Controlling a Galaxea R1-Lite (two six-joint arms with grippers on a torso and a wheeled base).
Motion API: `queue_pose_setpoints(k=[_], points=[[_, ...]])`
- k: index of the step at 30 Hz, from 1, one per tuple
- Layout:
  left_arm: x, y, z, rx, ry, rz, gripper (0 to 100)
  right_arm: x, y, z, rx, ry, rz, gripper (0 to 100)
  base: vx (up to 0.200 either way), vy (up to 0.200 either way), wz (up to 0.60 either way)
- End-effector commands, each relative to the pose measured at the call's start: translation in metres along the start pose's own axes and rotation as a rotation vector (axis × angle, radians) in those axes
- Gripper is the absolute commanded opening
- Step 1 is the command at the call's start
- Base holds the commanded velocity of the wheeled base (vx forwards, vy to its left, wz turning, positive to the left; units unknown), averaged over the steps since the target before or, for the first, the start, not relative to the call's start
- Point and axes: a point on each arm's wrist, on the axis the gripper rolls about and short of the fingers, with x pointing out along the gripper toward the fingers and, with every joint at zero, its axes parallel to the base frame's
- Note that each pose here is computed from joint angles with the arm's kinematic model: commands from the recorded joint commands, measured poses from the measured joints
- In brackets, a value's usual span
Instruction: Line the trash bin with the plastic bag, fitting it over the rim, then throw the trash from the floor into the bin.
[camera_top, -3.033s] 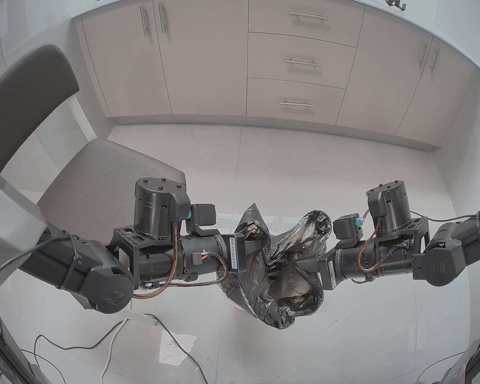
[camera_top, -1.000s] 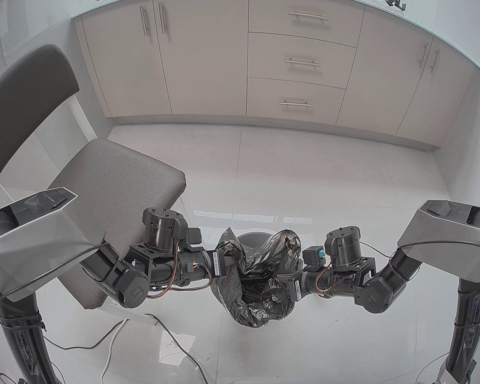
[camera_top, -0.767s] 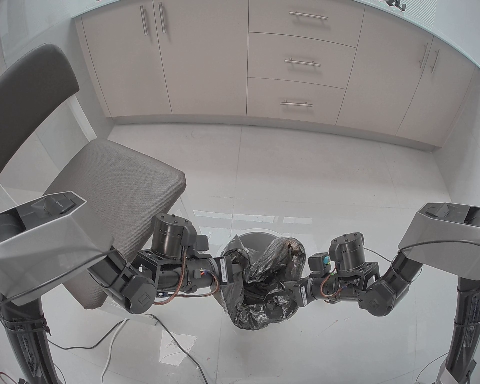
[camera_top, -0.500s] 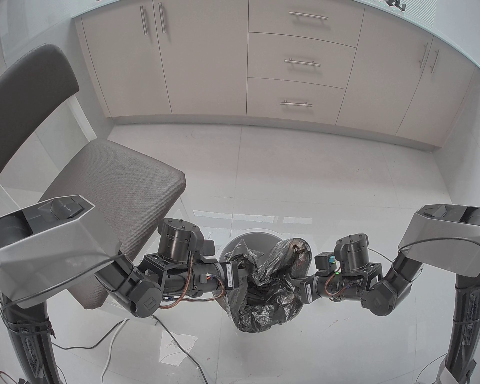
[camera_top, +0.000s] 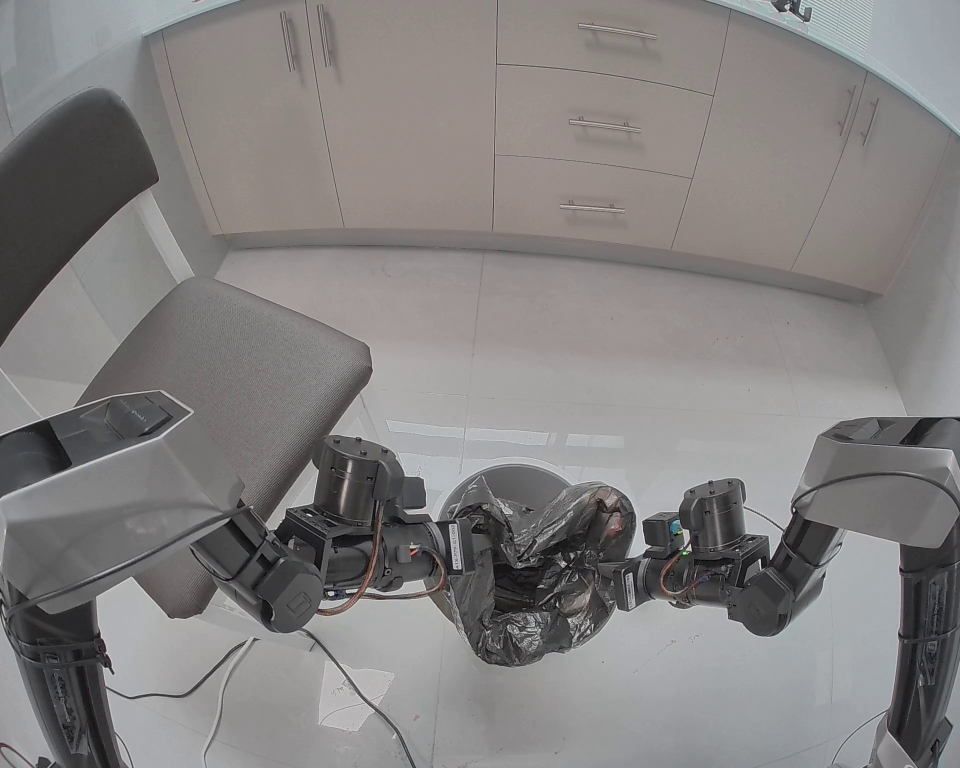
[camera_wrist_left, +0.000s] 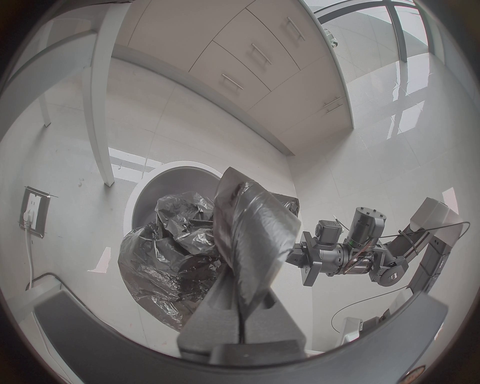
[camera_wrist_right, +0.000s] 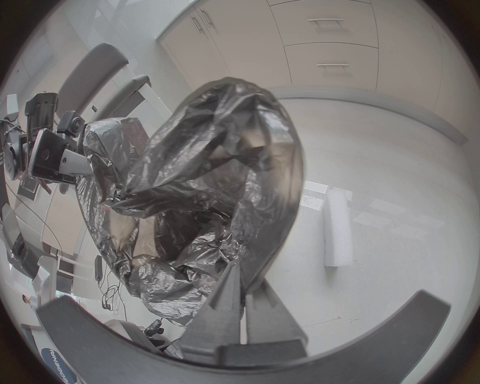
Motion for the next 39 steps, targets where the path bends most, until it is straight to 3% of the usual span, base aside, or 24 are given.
queue_pose_setpoints(k=[1,13,14,26,32,39], points=[[0.000,0.001,0.000,-0.002,0.000,0.001,0,0.003,-0.006,-0.004,0.011,0.012,-0.014,0,0.000,0.000,0.00],[0.001,0.003,0.000,-0.002,-0.006,0.001,0,0.008,-0.010,-0.005,0.011,0.008,-0.054,0,0.000,0.000,0.00],[0.001,0.003,0.000,-0.002,-0.006,0.001,0,0.008,-0.010,-0.005,0.010,0.007,-0.054,100,0.000,0.000,0.00],[-0.001,0.000,0.003,0.002,-0.014,-0.003,0,-0.016,-0.016,0.015,-0.003,-0.103,-0.088,100,0.000,0.000,0.00],[-0.001,0.000,0.003,0.003,-0.016,-0.004,0,-0.015,-0.011,0.020,-0.093,-0.114,-0.134,100,0.000,0.000,0.00],[-0.004,-0.001,0.006,0.005,-0.026,-0.007,0,-0.003,0.012,0.034,-0.149,-0.139,-0.091,100,0.000,0.000,0.00]])
